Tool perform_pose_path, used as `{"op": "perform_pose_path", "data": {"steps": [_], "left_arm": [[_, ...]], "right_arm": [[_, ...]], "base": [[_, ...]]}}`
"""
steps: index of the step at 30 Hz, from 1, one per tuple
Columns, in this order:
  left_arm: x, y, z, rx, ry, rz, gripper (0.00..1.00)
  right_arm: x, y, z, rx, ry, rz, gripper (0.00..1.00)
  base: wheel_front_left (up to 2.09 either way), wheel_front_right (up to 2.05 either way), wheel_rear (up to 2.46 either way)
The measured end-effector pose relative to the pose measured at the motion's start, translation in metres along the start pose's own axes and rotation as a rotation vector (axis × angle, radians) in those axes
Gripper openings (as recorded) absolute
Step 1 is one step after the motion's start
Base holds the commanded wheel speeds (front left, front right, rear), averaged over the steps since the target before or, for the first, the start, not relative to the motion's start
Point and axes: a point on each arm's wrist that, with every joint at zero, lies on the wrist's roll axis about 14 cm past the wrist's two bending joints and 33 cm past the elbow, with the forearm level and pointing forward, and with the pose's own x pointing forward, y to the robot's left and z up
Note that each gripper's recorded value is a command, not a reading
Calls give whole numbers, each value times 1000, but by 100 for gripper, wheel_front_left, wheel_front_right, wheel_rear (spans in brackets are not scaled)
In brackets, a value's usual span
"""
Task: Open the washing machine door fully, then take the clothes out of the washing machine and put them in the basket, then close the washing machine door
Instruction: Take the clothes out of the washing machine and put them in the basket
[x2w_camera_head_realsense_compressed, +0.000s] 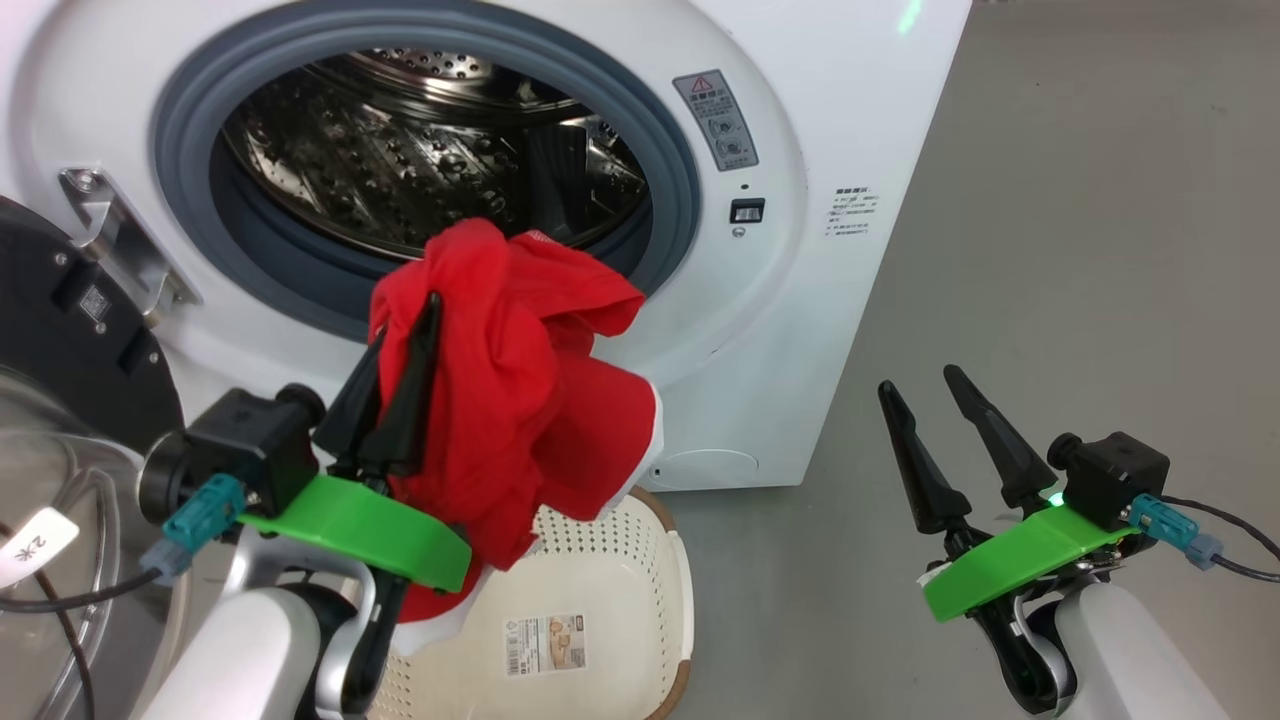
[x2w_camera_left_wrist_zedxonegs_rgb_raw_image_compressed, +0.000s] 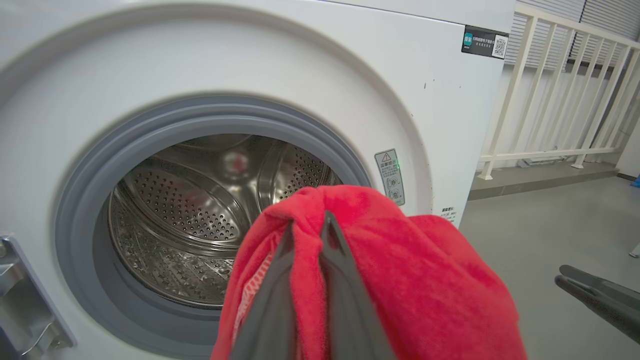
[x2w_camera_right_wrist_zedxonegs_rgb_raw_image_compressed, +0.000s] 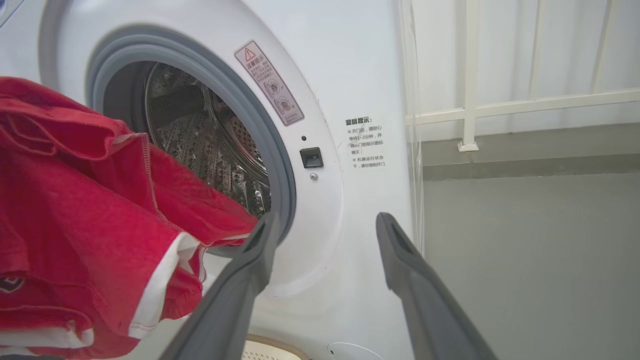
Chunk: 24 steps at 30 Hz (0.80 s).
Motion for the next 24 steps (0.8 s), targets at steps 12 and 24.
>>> {"op": "perform_pose_path", "data": {"steps": [12, 24], "left_arm": [[-8, 4, -49, -32, 113, 15, 0], [-23, 4, -146, -91, 337, 8, 0]], "right_arm": [[-3, -2, -5, -8, 18, 0, 100], [-8, -19, -16, -21, 53, -36, 100]], "base": [[0, 0, 0], [0, 0, 0]]}}
